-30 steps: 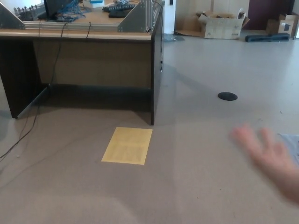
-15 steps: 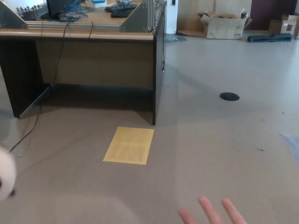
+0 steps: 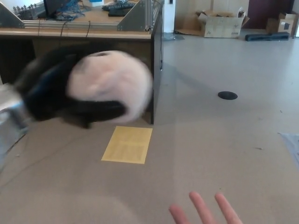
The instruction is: The robot extends its left hand to pick up an emotional support dumpling from the palm of a person and brings its hand down by its side. Then it extends its arm again to hand the dumpling back to the person.
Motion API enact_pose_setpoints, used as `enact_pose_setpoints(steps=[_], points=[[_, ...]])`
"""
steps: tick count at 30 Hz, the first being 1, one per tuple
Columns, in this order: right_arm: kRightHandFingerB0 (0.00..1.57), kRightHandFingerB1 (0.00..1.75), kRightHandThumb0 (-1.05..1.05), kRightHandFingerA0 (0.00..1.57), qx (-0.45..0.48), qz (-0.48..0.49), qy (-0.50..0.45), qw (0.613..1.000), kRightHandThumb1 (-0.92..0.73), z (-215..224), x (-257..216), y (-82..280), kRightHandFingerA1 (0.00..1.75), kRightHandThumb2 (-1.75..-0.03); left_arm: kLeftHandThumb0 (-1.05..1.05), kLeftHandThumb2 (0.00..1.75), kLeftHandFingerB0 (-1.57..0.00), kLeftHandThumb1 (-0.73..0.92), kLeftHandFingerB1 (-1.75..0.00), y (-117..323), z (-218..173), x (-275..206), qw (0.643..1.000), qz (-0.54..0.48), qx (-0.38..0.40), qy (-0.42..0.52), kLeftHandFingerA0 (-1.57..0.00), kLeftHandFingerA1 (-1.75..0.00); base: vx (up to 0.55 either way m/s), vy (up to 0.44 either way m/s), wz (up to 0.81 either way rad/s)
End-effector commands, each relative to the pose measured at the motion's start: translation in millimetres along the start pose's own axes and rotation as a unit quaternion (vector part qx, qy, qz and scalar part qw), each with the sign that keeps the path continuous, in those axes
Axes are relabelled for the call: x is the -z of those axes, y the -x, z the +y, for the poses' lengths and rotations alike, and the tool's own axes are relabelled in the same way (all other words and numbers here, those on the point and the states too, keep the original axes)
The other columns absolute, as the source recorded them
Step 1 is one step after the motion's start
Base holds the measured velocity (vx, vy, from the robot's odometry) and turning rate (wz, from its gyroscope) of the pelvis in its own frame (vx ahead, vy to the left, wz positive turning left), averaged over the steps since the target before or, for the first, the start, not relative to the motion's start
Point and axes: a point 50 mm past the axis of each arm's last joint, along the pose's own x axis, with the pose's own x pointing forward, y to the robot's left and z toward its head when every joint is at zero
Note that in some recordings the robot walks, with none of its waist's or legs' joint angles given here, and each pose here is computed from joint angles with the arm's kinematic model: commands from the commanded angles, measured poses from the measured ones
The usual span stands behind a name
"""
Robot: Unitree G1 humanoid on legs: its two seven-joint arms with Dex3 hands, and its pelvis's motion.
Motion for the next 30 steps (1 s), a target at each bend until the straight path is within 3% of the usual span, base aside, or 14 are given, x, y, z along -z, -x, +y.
enact_pose_setpoints(steps=[1,6,16,17,21,22,23,30], points=[[0.75,0.49,-0.27,0.85,0.013,0.000,0.004,1.000,-0.57,-13.3,-1.1,-4.2,0.53,-0.58,-0.07,0.69,-0.95,0.67,-0.77,-45.0,-32.2,-4.0,0.989,0.085,0.117,0.012,-1.00,-1.19,0.00,0.000,0.00],[0.76,0.49,-0.28,0.84,0.018,-0.009,0.007,1.000,-0.56,-16.7,-7.1,-9.0,0.52,-0.58,-0.08,0.74,-0.98,0.66,-0.77,-63.6,-54.7,-1.2,0.969,0.140,0.204,-0.006,-1.01,-1.20,0.00,0.000,0.00],[0.72,0.46,-0.36,0.76,-0.001,-0.012,0.032,0.999,-0.62,-15.9,-14.7,-17.3,0.59,-0.59,-0.10,0.69,-0.97,0.67,-0.77,-63.9,-76.4,13.4,0.947,0.213,0.242,0.003,-0.96,-1.16,0.00,0.000,0.00],[0.59,0.41,-0.52,0.58,-0.011,-0.034,0.060,0.998,-0.70,-16.0,-18.3,-17.9,0.45,-0.61,-0.15,0.69,-0.94,0.69,-0.74,-61.6,-80.3,19.0,0.943,0.220,0.248,-0.009,-0.90,-1.24,0.00,0.000,0.00],[0.63,0.40,-0.56,0.62,-0.023,-0.077,0.149,0.986,-0.71,-16.1,-24.5,-19.9,0.45,-0.62,-0.14,0.74,-0.92,0.67,-0.81,-56.3,-89.2,31.7,0.937,0.227,0.264,-0.018,-0.91,-1.23,0.00,0.000,0.00],[0.63,0.45,-0.44,0.71,-0.040,-0.086,0.080,0.992,-0.59,-16.3,-25.1,-17.0,0.53,-0.58,-0.13,0.73,-0.94,0.68,-0.81,-53.5,-90.9,36.3,0.937,0.232,0.262,-0.007,-0.93,-1.21,0.00,0.000,0.00],[0.58,0.42,-0.47,0.70,-0.052,-0.097,0.051,0.993,-0.61,-17.0,-25.0,-14.7,0.52,-0.59,-0.12,0.73,-0.94,0.69,-0.81,-51.0,-92.0,39.7,0.936,0.235,0.261,0.003,-0.94,-1.21,0.00,0.000,0.00],[0.59,0.42,-0.47,0.74,-0.035,-0.080,0.048,0.995,-0.68,-18.2,-24.2,-17.6,0.57,-0.61,-0.14,0.74,-0.92,0.70,-0.78,-40.9,-100.3,56.0,0.934,0.241,0.263,0.006,-0.96,-1.12,0.00,0.000,0.00]])
